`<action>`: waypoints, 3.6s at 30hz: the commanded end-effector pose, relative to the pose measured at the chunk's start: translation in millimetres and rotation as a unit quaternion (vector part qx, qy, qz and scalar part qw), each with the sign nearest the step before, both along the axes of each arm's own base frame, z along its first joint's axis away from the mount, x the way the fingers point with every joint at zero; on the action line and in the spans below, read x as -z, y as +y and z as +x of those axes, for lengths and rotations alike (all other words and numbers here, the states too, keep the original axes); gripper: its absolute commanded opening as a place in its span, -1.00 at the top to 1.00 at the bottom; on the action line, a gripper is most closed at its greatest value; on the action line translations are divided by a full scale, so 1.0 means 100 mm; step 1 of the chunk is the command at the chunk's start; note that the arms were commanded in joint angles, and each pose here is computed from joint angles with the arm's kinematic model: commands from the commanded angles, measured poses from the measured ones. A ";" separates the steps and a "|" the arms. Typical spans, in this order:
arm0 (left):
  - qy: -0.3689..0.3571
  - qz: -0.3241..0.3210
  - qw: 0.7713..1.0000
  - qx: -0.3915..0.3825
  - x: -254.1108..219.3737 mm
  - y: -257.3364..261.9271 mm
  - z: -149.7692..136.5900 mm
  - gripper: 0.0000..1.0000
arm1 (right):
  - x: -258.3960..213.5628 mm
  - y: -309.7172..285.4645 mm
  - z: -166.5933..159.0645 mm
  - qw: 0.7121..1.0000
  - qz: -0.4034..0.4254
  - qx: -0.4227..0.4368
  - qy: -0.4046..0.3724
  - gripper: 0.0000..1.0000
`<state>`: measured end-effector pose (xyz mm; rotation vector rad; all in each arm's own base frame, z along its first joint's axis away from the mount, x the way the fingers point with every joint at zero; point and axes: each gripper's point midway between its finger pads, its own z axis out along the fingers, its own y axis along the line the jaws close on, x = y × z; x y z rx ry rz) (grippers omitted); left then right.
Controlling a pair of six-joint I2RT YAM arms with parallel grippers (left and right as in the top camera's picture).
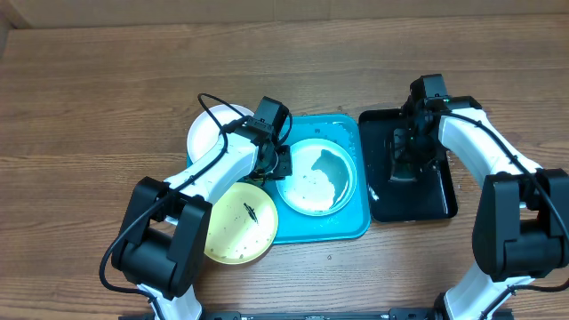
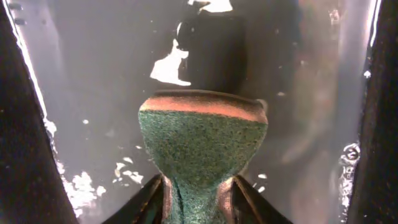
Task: Clean dirty plates on tray and stack at the side
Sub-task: 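Return the sponge to the black tray and release it, then raise the right gripper away to the right of the black tray, then lift the wiped white plate with the left gripper toward the black tray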
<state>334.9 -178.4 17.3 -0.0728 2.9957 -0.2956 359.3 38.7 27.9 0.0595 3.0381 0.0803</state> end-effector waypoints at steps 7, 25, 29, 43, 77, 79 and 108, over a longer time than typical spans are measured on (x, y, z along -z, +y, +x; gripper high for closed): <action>0.008 0.001 1.000 0.004 0.04 -0.01 -0.04 0.55 | -0.49 0.02 0.23 0.999 0.004 0.012 -0.039 -0.17; 0.012 0.002 1.000 0.006 0.05 -0.01 -0.06 0.61 | 0.03 -0.06 -0.10 0.999 -0.001 0.043 -0.001 0.46; 0.012 0.002 1.000 0.007 0.05 -0.02 -0.06 0.61 | -0.02 -0.25 0.00 0.998 -0.035 0.057 -0.020 0.56; 0.011 0.003 1.000 0.007 0.05 -0.02 -0.06 0.60 | -0.20 -0.41 0.13 0.996 -0.033 0.080 -0.032 -0.28; 0.007 0.035 0.999 -0.001 0.07 -0.01 -0.10 0.92 | -0.93 -1.55 0.39 0.964 -0.010 0.251 -0.093 -1.00; 0.001 0.034 0.999 0.003 0.04 0.00 -0.07 0.92 | -0.93 -1.55 0.39 0.964 -0.010 0.251 -0.093 -1.00; -0.065 0.033 0.997 0.029 -1.05 -0.05 0.48 0.92 | -0.93 -1.55 0.39 0.964 -0.010 0.251 -0.093 -1.00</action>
